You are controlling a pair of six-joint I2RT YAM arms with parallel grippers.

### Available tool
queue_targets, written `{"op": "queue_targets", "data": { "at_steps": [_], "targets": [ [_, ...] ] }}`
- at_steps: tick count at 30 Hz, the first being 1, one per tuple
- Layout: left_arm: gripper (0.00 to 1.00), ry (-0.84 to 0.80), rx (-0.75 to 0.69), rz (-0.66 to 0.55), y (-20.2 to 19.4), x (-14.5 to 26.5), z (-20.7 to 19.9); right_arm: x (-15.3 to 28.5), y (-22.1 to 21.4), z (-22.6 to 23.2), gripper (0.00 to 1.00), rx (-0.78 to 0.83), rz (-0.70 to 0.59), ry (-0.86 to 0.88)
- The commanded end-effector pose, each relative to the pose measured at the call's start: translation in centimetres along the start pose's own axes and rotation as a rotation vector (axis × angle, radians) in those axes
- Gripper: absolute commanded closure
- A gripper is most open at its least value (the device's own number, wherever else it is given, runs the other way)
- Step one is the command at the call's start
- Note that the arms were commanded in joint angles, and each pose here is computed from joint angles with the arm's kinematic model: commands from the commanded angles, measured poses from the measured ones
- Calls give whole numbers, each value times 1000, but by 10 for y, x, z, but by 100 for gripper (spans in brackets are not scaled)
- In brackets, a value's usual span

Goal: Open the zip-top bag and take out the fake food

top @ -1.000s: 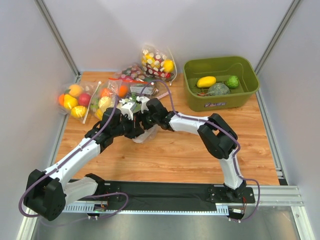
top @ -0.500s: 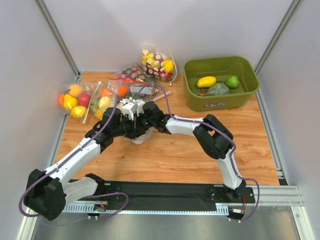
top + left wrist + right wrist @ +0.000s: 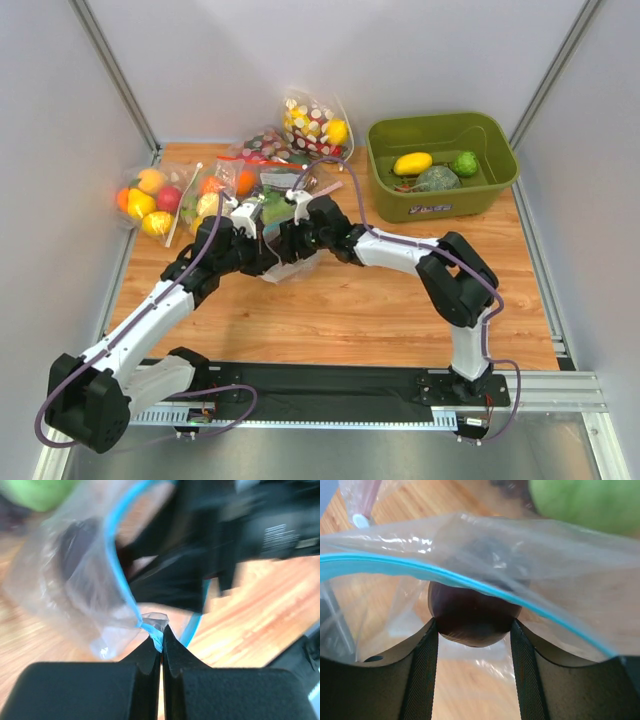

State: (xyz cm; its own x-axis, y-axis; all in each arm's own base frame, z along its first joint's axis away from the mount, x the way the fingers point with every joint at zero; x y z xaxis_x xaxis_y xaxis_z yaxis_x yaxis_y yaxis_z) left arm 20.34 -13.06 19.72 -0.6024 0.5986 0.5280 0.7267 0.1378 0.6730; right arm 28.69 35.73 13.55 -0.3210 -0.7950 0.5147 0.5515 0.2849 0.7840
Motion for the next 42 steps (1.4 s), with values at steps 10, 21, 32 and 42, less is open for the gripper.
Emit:
{"op": "queue_targets", "data": {
  "at_steps": [10,21,32,42],
  "targets": [
    [100,171,19,-51,11,13,16,82,50,7,79,68,-161,-30],
    [100,190,34,-76,18,15,19,121,37,30,79,98,-36,105],
    [100,-2,7,-2,19,13,2,202,72,16,79,180,-183,-113],
    [100,-208,-123,100,25,15,-32,282,123,-108,80,24,-441,-493]
  ]
}}
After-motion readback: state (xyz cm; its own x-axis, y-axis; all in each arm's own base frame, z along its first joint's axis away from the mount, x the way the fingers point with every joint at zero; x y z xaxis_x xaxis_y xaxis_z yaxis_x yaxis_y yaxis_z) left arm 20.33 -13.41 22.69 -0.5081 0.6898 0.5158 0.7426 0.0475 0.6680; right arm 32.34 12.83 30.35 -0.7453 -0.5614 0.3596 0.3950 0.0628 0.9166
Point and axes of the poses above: each gripper's point midway between its finger pads, its own x axis back along the fingers, its own z axis along the line the jaws close on, y = z × x, the point moved 9 cm from there along x, back along the fingers, and after that the axes turned 8 degrees about x, right-handed, at the moved point
